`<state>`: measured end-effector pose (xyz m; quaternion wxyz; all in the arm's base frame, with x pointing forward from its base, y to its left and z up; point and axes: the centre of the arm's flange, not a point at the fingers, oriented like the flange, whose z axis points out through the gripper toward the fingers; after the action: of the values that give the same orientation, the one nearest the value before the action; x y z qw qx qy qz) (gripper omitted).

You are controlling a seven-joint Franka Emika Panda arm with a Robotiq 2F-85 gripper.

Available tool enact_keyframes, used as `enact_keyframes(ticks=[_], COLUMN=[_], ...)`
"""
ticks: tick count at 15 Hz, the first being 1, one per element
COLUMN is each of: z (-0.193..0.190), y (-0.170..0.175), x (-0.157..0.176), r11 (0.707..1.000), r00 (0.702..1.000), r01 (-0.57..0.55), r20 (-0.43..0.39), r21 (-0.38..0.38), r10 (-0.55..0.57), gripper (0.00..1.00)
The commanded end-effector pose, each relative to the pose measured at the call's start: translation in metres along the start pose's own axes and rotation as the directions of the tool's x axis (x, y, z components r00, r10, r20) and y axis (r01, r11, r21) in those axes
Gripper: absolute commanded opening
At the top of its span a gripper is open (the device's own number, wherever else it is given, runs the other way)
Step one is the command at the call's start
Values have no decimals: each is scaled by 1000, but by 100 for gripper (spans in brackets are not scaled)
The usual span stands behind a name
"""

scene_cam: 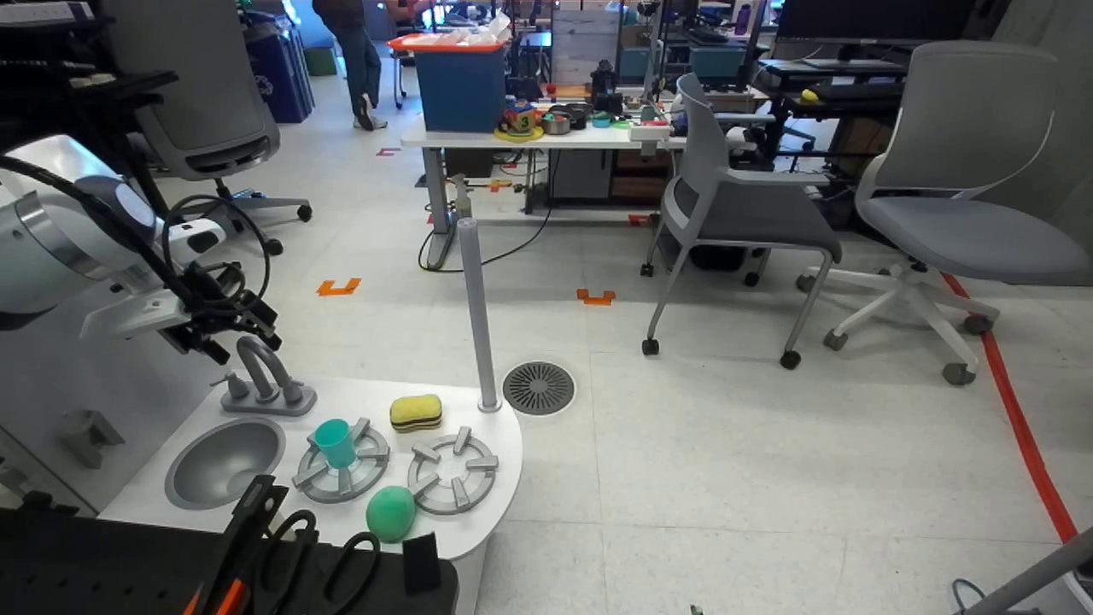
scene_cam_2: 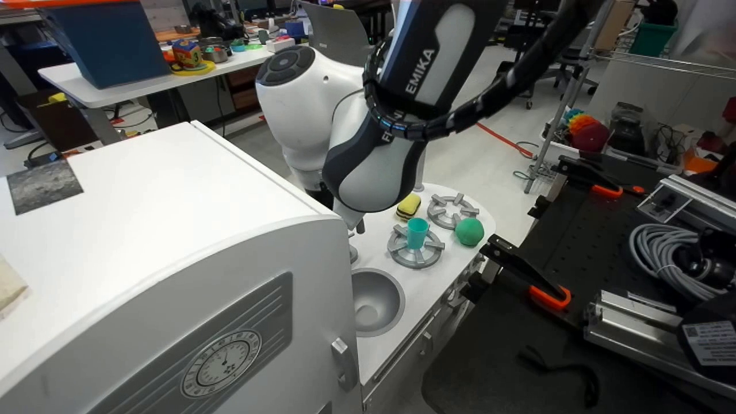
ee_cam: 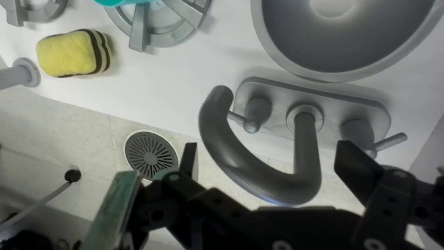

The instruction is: Move the tap nozzle to the left

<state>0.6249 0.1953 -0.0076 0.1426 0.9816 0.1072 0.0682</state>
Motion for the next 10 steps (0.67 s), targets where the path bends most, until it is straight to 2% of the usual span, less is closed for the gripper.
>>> enact_keyframes(ticks=[1, 5, 10], z=[2, 5, 6], y=[-19, -26, -26], x=[12, 13, -1], r11=[994, 987, 988], r00=[993, 988, 994], r01=[100, 147, 106], r20=[-61, -66, -9], r21=[51, 71, 113], r10=[-97, -143, -106], gripper=[100, 100, 100])
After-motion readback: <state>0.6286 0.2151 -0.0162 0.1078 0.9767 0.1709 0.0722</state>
